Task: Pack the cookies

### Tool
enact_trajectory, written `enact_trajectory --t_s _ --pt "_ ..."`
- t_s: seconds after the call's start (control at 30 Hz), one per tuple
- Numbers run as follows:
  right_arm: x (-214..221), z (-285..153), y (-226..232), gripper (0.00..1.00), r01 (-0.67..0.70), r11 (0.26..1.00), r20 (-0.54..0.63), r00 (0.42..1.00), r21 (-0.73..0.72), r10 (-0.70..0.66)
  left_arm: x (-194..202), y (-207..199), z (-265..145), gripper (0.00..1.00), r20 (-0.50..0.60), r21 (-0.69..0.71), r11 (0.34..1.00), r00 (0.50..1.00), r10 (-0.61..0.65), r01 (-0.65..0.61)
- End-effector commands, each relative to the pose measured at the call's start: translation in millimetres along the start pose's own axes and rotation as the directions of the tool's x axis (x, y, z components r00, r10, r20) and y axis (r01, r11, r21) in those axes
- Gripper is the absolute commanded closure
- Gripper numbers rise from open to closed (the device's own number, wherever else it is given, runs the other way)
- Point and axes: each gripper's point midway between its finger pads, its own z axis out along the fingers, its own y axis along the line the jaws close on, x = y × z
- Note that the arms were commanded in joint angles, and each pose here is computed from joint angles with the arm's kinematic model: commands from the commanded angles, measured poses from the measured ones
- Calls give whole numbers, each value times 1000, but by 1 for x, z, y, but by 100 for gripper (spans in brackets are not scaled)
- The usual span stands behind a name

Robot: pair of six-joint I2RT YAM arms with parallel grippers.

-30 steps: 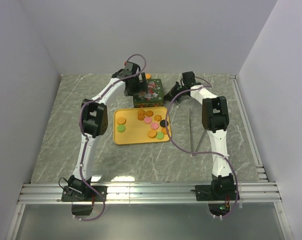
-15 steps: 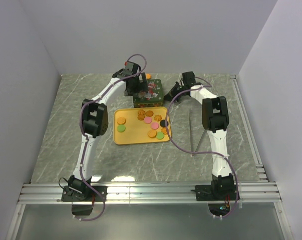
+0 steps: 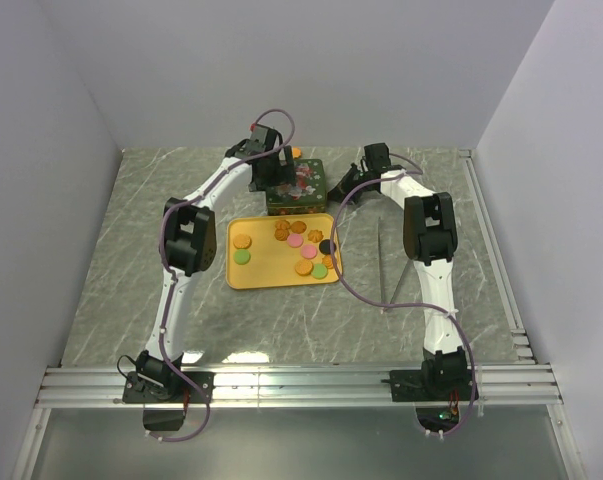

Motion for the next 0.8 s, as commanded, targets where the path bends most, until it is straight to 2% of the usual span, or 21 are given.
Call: enact_trajectory --t_s 0.0,0.37,0.47,0.5,0.6,0.77 --pt "4 -21 46 100 75 994 14 997 -79 -75 58 -9 21 2 -131 10 996 987 91 -90" --pt "-2 -30 40 100 120 993 45 992 -4 -120 68 -1 25 2 -149 -25 992 982 116 -121" --pt "-14 -39 38 89 142 988 91 985 64 -148 68 -1 24 2 -151 -26 992 982 116 -121" --pt "-19 -42 36 79 144 985 112 982 91 -154 68 -1 24 2 -151 -25 992 982 117 -122" --pt "-28 -52 38 62 149 981 147 975 121 -166 68 0 22 2 -153 -27 991 981 122 -127" --pt "-45 -83 59 59 182 971 245 945 153 -216 67 -2 20 2 -149 -24 991 981 123 -128"
